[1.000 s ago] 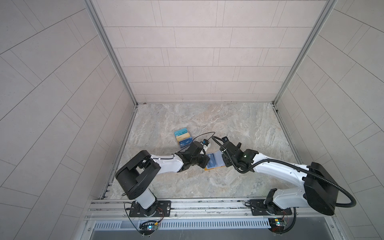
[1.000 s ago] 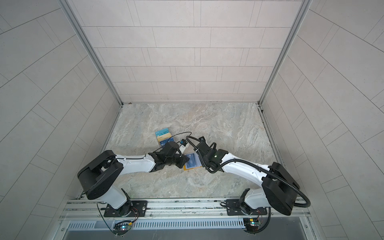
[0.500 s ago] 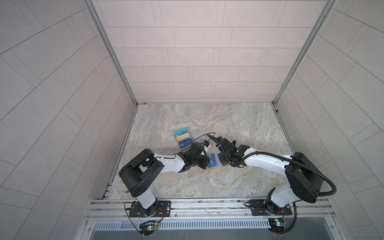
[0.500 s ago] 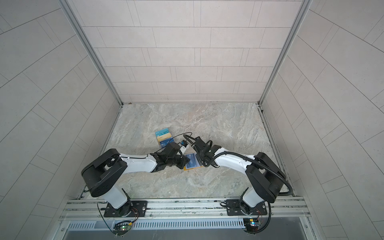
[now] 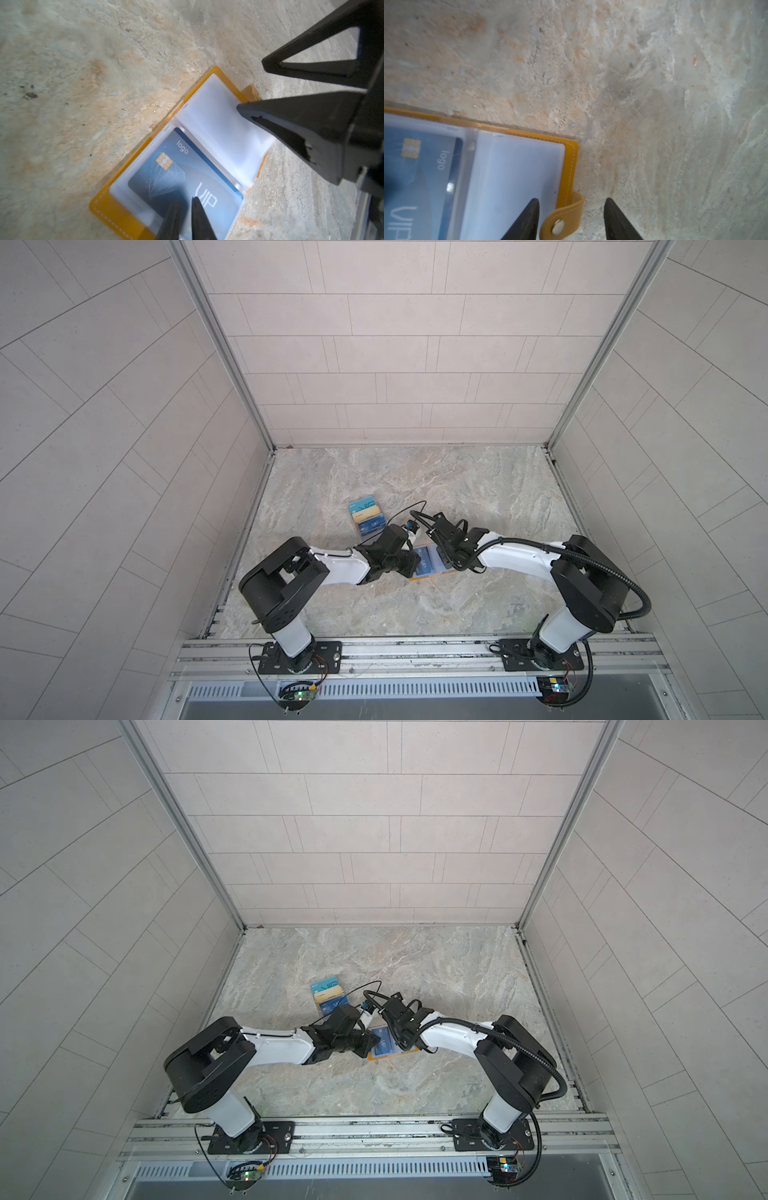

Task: Take the credit cards out of the card holder

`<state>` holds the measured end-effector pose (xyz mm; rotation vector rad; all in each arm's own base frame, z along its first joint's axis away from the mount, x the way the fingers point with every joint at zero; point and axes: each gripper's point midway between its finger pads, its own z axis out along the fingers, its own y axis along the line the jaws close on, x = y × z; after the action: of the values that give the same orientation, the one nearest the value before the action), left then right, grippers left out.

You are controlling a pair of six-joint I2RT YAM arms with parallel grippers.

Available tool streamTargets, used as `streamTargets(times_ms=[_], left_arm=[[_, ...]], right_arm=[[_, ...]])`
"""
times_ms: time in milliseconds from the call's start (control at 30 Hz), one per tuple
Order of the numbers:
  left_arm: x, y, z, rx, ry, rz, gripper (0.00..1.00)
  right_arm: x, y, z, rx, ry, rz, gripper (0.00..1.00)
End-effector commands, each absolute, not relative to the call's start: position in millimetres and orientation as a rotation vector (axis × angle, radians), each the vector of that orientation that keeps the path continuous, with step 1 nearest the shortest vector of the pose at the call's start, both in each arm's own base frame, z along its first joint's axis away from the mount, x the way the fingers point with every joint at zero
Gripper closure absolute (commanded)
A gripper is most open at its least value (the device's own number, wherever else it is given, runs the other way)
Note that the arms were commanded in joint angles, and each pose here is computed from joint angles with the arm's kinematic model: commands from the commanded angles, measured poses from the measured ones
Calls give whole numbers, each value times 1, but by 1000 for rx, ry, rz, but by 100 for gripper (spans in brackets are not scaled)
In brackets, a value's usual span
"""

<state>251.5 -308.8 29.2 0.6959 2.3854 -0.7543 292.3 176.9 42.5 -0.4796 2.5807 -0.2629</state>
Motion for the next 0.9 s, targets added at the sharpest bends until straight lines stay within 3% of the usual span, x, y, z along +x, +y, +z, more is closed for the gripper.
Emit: streamTargets(times_ms=[0,333,867], left_arm=[[249,-307,22,700,2396,-739,83],[249,-306,23,697,2397,-737,83],[250,-304,37,659,2358,-752,86]], right_arm=[[296,166,49,-440,2563,-341,47],[295,162,62,-425,2543,-343,48],[250,225,97,-493,2575,505,54]])
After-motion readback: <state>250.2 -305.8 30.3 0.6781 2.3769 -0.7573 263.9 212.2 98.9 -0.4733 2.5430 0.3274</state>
